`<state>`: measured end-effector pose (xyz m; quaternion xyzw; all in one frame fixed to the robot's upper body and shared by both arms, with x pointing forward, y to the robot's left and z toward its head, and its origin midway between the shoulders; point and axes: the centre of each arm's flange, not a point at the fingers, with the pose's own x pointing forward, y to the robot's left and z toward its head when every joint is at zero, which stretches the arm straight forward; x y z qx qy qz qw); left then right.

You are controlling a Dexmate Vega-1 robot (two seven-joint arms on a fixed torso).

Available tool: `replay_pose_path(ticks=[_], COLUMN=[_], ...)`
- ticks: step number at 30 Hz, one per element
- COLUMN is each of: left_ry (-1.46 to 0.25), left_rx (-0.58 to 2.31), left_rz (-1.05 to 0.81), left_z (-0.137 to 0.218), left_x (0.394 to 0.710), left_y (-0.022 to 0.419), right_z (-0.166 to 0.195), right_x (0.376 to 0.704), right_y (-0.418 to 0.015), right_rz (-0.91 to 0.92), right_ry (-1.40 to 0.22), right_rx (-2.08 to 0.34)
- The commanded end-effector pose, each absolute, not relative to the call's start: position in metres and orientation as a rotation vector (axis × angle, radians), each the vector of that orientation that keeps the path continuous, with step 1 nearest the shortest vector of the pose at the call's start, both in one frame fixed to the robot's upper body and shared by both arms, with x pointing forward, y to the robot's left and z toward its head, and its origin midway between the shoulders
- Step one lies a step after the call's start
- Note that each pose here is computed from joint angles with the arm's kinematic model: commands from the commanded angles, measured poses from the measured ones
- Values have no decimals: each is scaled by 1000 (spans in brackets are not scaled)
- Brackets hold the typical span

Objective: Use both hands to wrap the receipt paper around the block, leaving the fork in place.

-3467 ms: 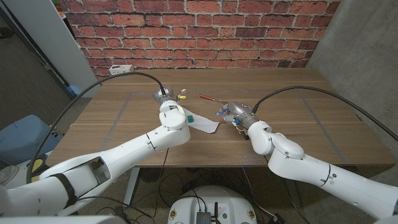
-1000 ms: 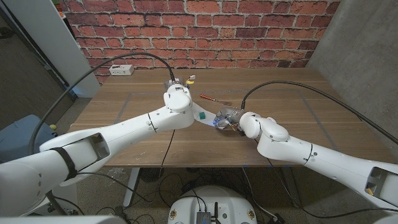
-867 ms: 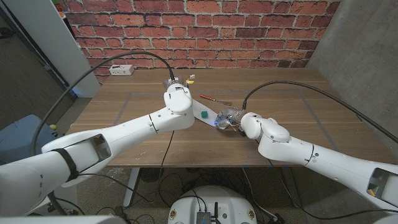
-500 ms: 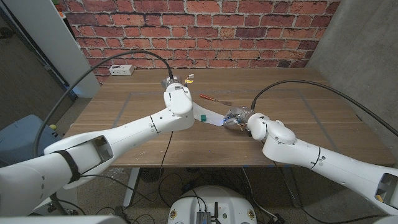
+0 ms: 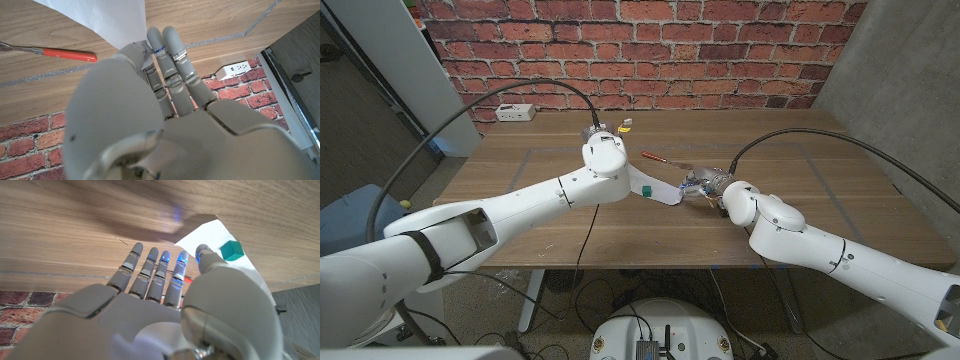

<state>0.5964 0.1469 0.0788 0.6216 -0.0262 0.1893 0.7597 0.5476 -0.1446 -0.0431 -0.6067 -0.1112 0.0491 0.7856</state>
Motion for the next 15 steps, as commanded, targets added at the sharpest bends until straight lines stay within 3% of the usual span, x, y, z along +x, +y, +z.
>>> replay_pose_path(ticks=[1,15], left_ry=[-54,-62], left_rx=[1364,1369], left_rz=[411,421], left_z=[79,86], left_x=[598,599], left_y=[147,144], right_z=[-38,-48], right_x=[543,553], right_y=[-137,-142], right_rz=[116,129], right_ry=[-302,-199], right_rx=[-1317,-1344])
